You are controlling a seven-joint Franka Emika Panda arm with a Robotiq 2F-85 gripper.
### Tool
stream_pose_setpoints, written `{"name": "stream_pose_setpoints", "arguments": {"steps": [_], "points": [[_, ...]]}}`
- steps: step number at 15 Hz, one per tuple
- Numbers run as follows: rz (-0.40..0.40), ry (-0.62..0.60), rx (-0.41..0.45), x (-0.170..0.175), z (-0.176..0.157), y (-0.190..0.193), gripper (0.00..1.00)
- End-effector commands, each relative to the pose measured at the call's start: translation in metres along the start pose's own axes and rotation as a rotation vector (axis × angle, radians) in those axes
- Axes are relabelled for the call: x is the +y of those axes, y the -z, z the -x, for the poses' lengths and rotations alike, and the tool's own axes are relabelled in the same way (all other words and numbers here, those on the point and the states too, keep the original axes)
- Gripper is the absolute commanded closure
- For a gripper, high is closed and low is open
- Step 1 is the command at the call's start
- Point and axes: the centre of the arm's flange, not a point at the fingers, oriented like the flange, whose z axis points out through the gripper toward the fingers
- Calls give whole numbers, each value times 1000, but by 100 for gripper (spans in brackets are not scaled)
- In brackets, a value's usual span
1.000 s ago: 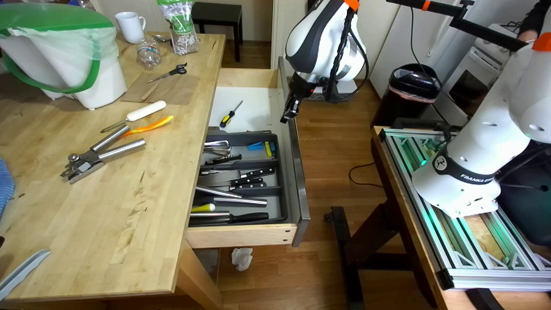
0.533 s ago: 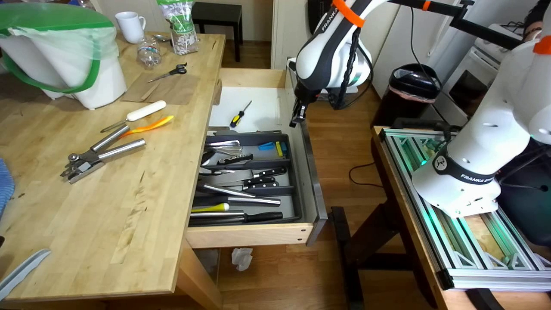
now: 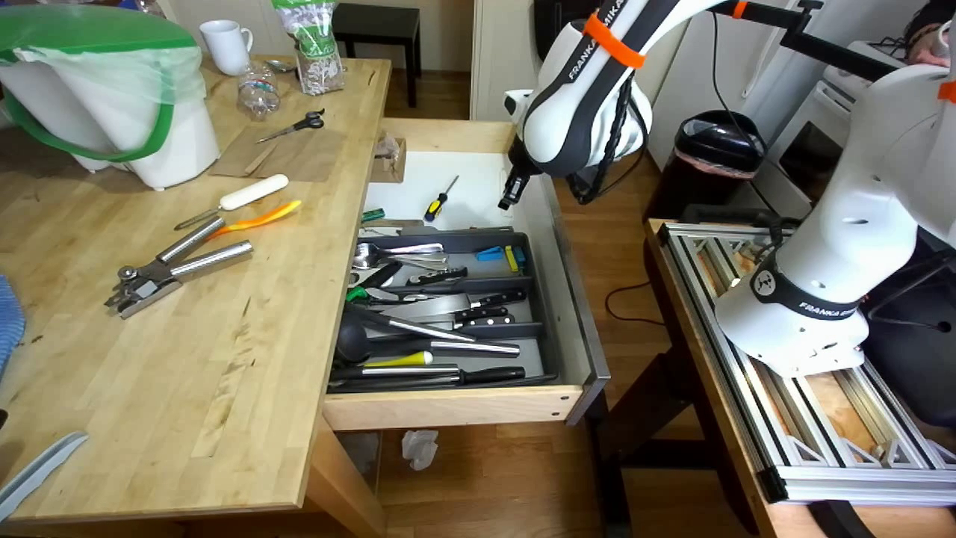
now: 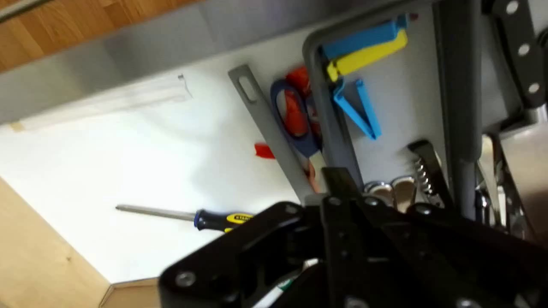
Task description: Open the topmost silver drawer.
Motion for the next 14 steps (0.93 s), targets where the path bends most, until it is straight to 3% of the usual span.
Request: {"name": "stream_pose_setpoints", "arguments": {"steps": [1,6,7,8,10,14], "points": [[65,-80,38,-17,-30,27,100],[169,-171,4,-22,-42,57,100],[210,-201,-6,-23,-45,68,74],[244,-225,-15,-23,-47,76,72],[277,-256,-30,-17,-48,81,58],[219,-232,-81,-22,-64,99,29]]}}
